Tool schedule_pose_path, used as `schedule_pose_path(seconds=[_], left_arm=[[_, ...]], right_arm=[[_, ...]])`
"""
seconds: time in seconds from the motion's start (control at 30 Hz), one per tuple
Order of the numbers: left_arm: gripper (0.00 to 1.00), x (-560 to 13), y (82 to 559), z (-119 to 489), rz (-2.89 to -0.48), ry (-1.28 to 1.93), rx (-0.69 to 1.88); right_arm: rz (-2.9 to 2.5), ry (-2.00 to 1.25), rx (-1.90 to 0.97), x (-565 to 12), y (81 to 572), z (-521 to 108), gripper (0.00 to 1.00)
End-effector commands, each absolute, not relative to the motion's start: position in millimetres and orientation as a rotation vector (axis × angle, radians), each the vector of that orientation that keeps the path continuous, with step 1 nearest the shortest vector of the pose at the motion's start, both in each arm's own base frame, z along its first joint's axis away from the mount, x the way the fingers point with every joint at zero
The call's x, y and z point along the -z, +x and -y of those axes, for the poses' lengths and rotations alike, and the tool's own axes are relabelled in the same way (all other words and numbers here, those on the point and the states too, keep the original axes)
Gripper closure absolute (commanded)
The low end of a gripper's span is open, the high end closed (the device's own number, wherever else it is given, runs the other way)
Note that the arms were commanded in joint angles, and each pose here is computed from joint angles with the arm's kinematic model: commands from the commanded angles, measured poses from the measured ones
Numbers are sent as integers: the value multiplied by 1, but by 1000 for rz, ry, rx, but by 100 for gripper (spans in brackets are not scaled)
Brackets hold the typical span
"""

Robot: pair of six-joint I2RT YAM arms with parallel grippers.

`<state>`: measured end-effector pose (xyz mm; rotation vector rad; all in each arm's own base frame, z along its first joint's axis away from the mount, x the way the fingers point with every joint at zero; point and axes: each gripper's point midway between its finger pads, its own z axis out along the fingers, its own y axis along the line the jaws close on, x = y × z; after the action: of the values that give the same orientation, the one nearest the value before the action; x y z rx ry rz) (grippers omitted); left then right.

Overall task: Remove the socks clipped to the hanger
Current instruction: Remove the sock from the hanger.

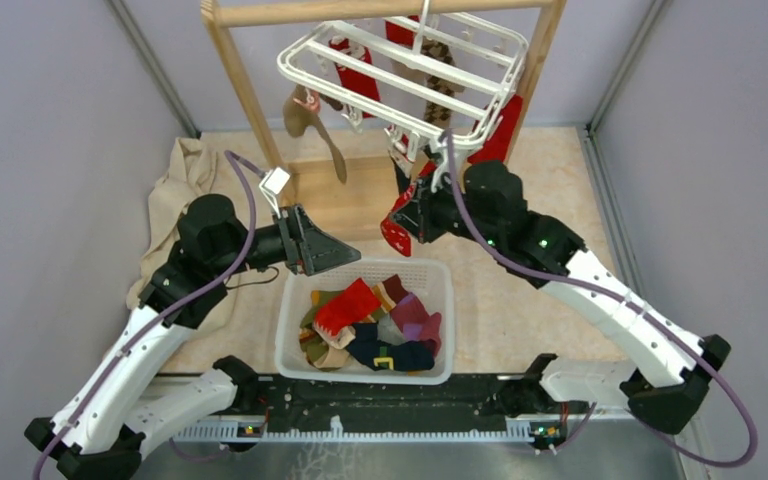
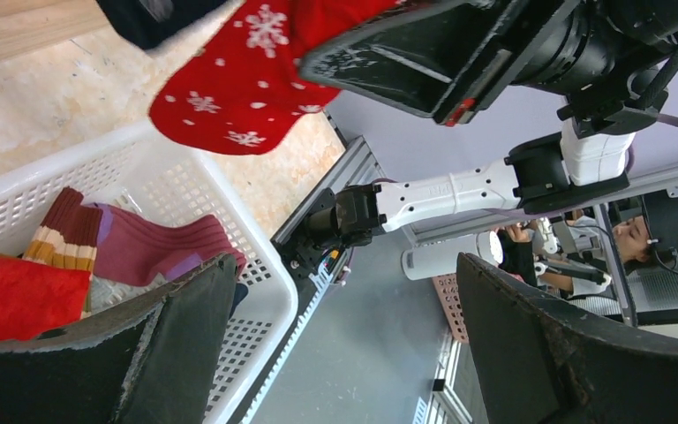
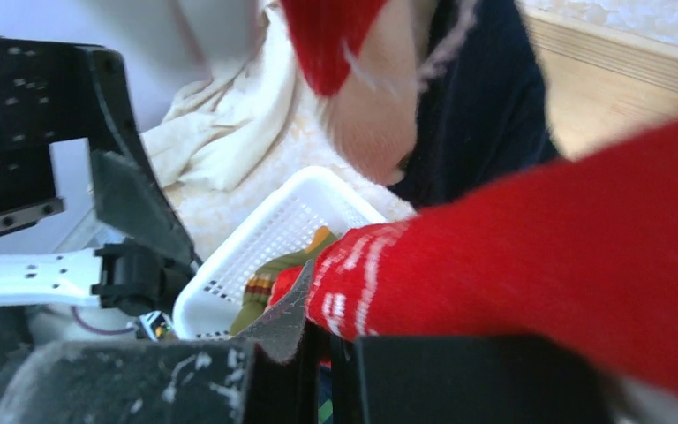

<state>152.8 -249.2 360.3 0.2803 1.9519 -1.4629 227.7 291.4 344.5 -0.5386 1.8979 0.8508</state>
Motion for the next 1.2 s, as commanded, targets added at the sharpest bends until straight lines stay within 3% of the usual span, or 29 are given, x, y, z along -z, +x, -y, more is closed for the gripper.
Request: schedule_pose_path(seconds=[0.0,0.7,1.17], left_arm=[[1,-376,149,254,-1875,349,1499],[1,-358,145,323,-1783,493,1621],[1,-345,155,324,-1805,507,1472]], right_arm=[[-1808,-555,-1035,-372,206,-279,100],[-1737,-686,-1352,-381,160,-277,100],[-1738,-674,-1405,-388,153,-278,100]])
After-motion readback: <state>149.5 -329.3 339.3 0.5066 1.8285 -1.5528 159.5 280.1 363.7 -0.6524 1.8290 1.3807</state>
